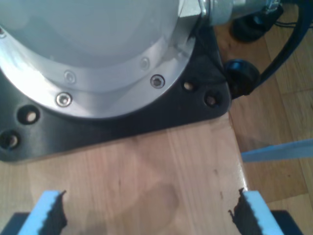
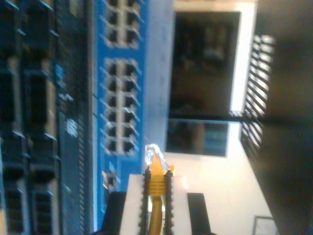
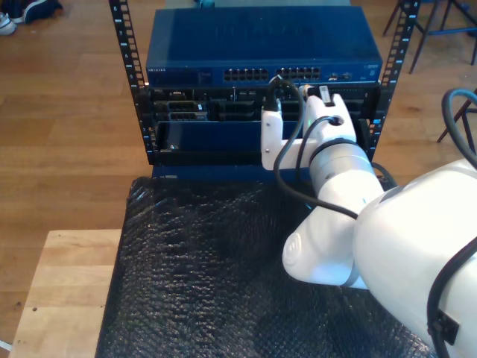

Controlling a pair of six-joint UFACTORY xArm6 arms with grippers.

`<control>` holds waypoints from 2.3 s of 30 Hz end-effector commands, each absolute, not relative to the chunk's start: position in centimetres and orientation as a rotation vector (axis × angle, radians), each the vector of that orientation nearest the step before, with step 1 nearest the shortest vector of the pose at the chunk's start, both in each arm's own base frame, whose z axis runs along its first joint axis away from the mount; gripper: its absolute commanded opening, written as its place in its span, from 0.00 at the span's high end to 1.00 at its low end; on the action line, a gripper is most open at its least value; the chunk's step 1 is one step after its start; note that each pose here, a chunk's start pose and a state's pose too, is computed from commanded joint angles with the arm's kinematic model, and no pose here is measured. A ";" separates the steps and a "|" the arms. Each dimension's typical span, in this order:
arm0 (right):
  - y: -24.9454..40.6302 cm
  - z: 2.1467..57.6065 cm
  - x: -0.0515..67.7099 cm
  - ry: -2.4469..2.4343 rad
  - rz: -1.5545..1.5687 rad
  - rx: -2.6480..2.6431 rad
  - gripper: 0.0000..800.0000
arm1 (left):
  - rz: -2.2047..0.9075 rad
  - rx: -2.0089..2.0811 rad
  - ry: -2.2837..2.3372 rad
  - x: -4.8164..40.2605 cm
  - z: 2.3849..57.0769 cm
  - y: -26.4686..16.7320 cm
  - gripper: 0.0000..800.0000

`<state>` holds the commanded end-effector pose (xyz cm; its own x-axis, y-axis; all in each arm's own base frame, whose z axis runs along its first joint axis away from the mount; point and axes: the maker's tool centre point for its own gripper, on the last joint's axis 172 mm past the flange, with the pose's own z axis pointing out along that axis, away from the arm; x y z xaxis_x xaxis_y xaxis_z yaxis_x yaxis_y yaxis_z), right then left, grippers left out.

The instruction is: Grab the cable and plug it in

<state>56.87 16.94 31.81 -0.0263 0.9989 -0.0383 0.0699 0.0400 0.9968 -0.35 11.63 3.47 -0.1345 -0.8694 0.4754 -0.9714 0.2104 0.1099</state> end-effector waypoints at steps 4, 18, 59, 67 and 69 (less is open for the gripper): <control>15.4 32.6 57.4 1.239 1.157 1.213 1.00 | 0.312 1.705 -2.054 -0.3 3.5 11.6 0.00; 12.0 33.0 58.3 1.150 1.121 1.186 1.00 | 0.312 1.705 -2.054 -0.3 3.5 11.6 0.00; 13.0 29.5 60.9 1.030 1.250 1.255 1.00 | 0.313 1.704 -2.053 -0.4 3.5 11.6 0.00; 13.7 29.7 61.9 1.006 1.265 1.236 1.00 | 0.313 1.704 -2.053 -0.4 3.5 11.6 0.00; 13.9 29.4 62.0 1.010 1.262 1.233 1.00 | 0.313 1.704 -2.053 -0.4 3.5 11.6 0.00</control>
<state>61.97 13.85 29.44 0.0859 0.9912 0.1002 -0.1199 -0.0896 0.9887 -0.35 11.60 3.46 -0.1344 -0.8687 0.4767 -0.9714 0.2105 0.1098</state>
